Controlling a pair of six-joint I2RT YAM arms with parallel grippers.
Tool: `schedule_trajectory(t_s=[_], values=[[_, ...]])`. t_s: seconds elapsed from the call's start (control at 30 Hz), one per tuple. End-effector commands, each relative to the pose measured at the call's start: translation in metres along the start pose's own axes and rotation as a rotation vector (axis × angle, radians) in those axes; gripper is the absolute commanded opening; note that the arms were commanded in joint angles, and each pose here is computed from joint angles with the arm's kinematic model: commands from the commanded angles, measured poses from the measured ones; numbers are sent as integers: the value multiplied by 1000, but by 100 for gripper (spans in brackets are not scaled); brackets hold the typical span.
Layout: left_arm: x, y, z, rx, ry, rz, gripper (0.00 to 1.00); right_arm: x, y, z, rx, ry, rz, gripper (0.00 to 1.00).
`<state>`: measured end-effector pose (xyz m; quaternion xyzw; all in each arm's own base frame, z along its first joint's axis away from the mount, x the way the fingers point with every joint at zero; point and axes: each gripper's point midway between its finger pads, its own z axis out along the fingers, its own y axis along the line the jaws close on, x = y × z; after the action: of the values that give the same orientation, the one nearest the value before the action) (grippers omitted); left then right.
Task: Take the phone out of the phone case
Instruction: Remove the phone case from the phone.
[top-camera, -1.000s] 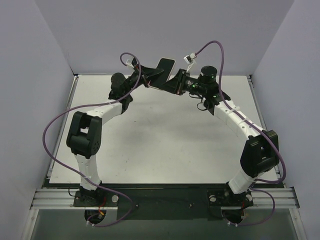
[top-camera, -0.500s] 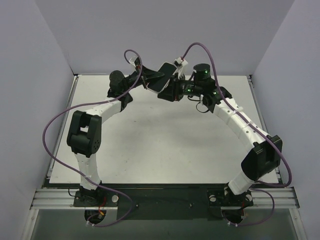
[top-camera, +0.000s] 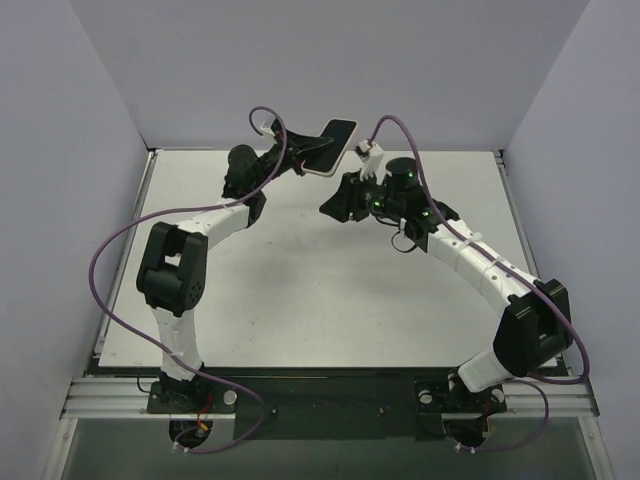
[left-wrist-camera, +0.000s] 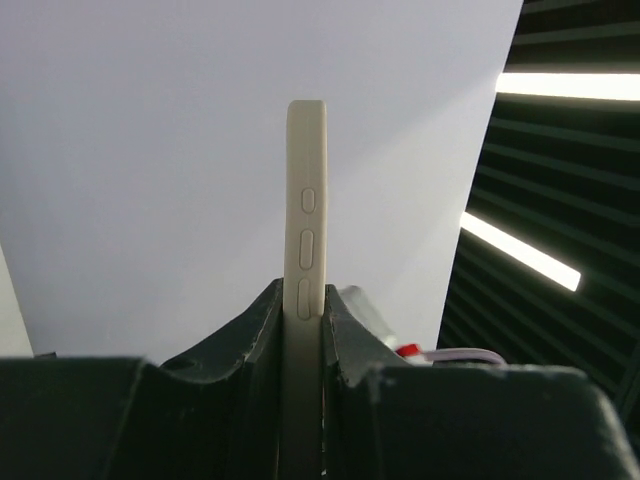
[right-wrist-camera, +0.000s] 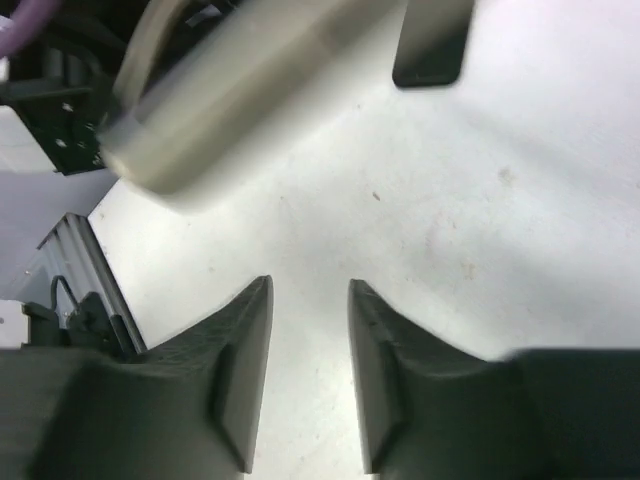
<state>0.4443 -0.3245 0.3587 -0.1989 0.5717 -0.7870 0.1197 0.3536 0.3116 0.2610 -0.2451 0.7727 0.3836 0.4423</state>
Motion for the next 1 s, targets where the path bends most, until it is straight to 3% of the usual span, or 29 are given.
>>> schedule_trajectory(t_s=[0.0, 0.03, 0.17, 0.33, 0.57, 0.87, 0.97], values=[[15, -79, -11, 252, -14, -104, 0, -17, 13, -31, -123, -183, 239, 71], [16, -80, -12, 272, -6, -102, 0, -15, 13, -34, -128, -182, 313, 80], [22, -70, -8, 317, 36, -164, 0, -30, 33, -44, -201, -210, 383, 86], [32, -63, -2, 296, 50, -156, 0, -80, 48, -64, -374, -374, 424, 82], [36, -62, -3, 278, 58, -171, 0, -107, 55, -75, -515, -447, 477, 50], [40, -68, -4, 276, 73, -185, 0, -107, 68, -78, -590, -420, 415, 38], [43, -70, -4, 276, 80, -185, 0, -100, 61, -68, -539, -368, 404, 22]])
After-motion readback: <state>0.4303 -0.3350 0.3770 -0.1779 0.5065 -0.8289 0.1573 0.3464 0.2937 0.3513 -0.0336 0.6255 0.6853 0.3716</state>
